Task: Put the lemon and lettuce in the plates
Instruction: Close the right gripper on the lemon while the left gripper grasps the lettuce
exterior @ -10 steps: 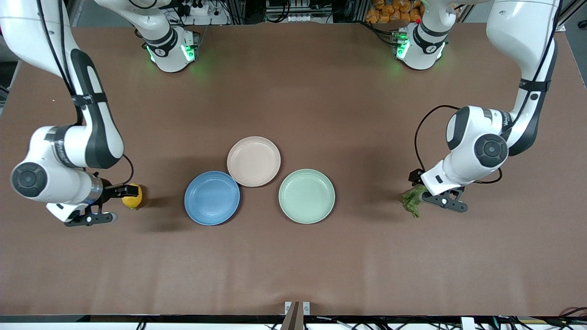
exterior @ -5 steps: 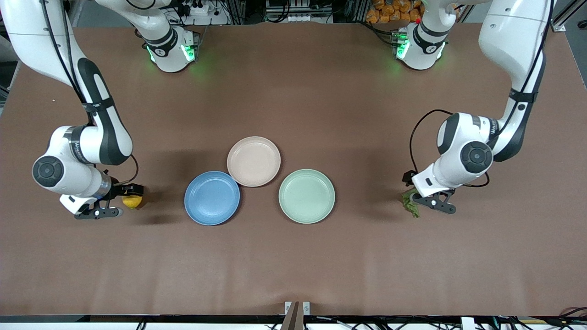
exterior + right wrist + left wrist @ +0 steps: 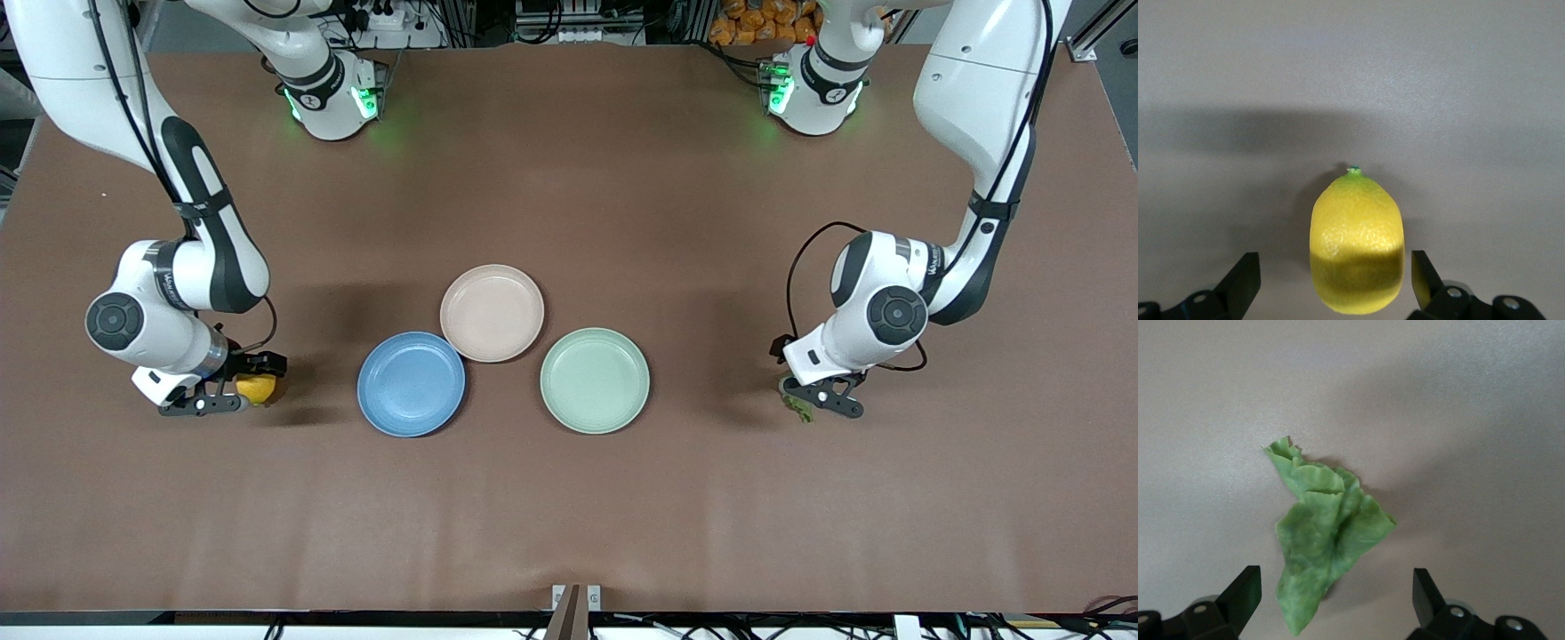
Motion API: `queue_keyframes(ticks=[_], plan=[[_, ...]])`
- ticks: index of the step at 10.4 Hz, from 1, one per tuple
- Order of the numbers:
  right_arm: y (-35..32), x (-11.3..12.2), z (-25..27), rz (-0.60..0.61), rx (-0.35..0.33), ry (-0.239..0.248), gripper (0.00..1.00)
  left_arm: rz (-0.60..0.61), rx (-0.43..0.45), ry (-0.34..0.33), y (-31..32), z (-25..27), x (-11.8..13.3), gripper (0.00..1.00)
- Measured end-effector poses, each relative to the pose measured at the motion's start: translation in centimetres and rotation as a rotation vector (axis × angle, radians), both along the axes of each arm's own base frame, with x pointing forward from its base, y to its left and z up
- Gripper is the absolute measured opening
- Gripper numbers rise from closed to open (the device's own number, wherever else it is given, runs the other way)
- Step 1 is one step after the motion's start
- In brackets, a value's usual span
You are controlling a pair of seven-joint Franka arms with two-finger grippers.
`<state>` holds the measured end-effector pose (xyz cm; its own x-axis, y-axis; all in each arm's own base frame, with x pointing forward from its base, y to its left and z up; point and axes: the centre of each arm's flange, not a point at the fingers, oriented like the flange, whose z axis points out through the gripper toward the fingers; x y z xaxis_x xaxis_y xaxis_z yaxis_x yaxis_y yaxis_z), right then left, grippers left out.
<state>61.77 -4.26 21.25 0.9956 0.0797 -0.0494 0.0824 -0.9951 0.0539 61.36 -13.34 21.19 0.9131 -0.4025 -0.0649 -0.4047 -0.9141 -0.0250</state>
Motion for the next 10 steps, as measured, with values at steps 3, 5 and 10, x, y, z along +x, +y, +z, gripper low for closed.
queue_keyframes(ticks=[3,5,10], plan=[[-0.7,-0.1,-1.4,-0.001,0.000,-0.005,1.00,-0.002,-0.009,-0.010,-0.1,-1.5,0.1,1.00],[-1.7,-0.3,-2.1,-0.001,0.000,-0.005,0.98,0.000,-0.011,-0.008,0.1,-2.4,0.2,1.00],[-1.8,-0.3,-2.2,0.002,0.001,-0.005,0.63,0.005,-0.014,-0.002,0.3,-3.8,0.3,0.72]])
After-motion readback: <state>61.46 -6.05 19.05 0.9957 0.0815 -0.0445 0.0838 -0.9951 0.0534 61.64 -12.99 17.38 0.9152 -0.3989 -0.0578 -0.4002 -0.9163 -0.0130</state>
